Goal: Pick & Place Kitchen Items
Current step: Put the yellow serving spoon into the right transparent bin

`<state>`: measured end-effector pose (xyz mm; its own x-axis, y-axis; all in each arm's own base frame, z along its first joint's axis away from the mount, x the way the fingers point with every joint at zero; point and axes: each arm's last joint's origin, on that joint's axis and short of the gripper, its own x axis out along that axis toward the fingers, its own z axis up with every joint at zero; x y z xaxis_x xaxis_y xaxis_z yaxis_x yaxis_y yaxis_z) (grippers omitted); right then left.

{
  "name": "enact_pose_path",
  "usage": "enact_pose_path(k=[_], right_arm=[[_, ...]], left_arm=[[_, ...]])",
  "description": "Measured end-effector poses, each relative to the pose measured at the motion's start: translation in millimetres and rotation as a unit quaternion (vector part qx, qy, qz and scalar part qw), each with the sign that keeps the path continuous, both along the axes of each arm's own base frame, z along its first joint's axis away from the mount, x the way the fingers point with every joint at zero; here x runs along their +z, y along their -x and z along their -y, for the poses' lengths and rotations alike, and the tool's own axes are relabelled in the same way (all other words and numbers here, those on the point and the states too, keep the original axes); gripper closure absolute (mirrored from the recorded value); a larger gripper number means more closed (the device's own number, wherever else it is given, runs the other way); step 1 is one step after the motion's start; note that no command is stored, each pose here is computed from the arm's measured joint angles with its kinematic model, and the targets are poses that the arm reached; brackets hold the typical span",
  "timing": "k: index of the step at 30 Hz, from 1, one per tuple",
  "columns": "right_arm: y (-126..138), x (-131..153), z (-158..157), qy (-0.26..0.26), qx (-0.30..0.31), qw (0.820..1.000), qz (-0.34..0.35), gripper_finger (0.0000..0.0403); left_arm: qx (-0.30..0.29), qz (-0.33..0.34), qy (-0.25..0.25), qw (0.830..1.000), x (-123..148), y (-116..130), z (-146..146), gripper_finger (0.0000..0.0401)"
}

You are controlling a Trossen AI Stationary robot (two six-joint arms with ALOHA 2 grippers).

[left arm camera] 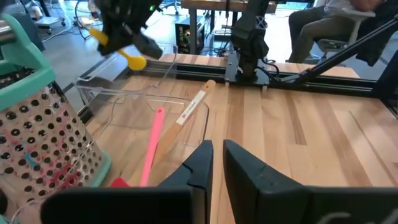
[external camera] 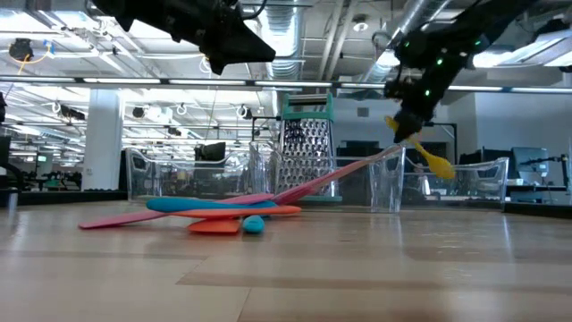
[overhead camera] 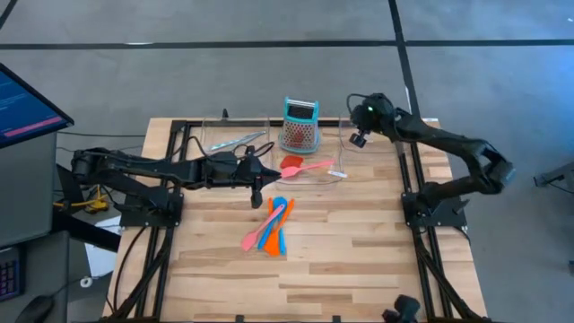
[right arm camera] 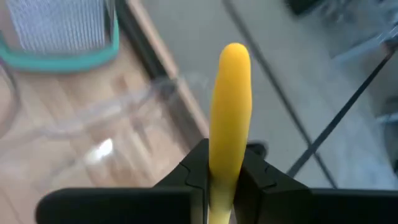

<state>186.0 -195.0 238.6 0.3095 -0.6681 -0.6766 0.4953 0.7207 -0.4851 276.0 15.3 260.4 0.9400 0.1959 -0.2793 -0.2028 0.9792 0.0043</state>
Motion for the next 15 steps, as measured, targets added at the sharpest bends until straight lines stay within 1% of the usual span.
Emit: enact_pose_path(k=[6,12,15], right_arm=[[-9.8,-21.3,27.4,-0.044,-0.011,0.998,-0.054,0.0371],[-11.5,-40.4,43.8,-0.117,-0.027,0.985,-0.121,0.0371],[-13.7,-49.6,48.7,-0.142,-0.029,0.979,-0.144,0.0371]], left_arm=[[0.0,0.002,0.0,1.0,0.2,-0.2,0.0,0.0382],[0.0,0.002,0.0,1.0,0.2,-0.2,0.0,0.0384],[0.0,0.002,0.0,1.0,0.2,-0.2,0.0,0.0384]])
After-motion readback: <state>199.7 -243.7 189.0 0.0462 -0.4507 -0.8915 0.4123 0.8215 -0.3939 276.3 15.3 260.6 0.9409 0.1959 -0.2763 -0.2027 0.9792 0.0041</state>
